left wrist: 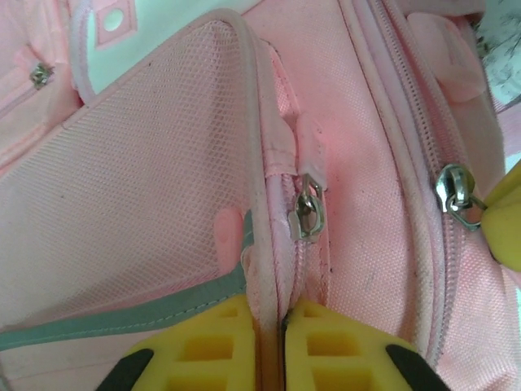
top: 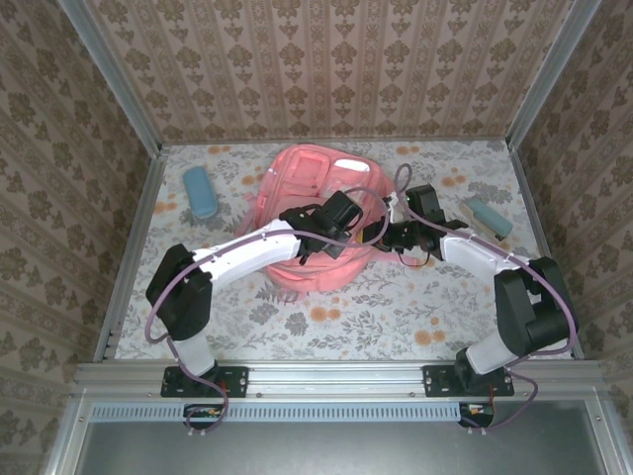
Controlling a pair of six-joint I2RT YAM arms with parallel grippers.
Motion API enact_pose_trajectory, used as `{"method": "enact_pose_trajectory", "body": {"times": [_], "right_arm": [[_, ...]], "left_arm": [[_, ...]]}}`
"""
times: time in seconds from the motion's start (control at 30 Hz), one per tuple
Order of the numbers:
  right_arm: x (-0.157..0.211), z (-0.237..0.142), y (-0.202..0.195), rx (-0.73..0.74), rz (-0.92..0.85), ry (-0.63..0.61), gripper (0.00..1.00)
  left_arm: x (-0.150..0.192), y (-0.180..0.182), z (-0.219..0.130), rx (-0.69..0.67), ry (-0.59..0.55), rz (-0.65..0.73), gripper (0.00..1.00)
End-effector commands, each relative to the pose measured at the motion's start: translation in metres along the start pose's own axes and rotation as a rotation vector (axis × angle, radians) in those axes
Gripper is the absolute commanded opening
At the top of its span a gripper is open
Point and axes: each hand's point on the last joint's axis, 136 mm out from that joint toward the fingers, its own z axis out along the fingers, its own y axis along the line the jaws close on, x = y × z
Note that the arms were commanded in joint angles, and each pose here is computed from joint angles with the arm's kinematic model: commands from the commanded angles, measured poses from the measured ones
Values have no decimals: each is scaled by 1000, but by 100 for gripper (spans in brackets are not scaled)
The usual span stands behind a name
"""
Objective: Pack the student bag
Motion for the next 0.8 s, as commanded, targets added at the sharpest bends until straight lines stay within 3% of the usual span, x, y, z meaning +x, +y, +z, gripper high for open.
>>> {"method": "enact_pose_trajectory", "body": {"times": [0.0,0.17,0.27,0.63,0.77], "right_arm": [[0,-10,7,-19,39,-23,6],[-20,-20,5,-14,70,-96,4],[-33,-27,1,4,75,-136,1],[-63,-31,-13,27,91,-167,0],[-62,-33,-16,36,95,-168,0]], "left_arm": [[-50,-6,-19,150,-160,-133,24],[-40,-2,-31,260,-140,-138,49],[-26,9,-31,256,-109,-106,56],[12,1,-17,341,-41,131,59],[11,7,0,288,-17,186,57]]}}
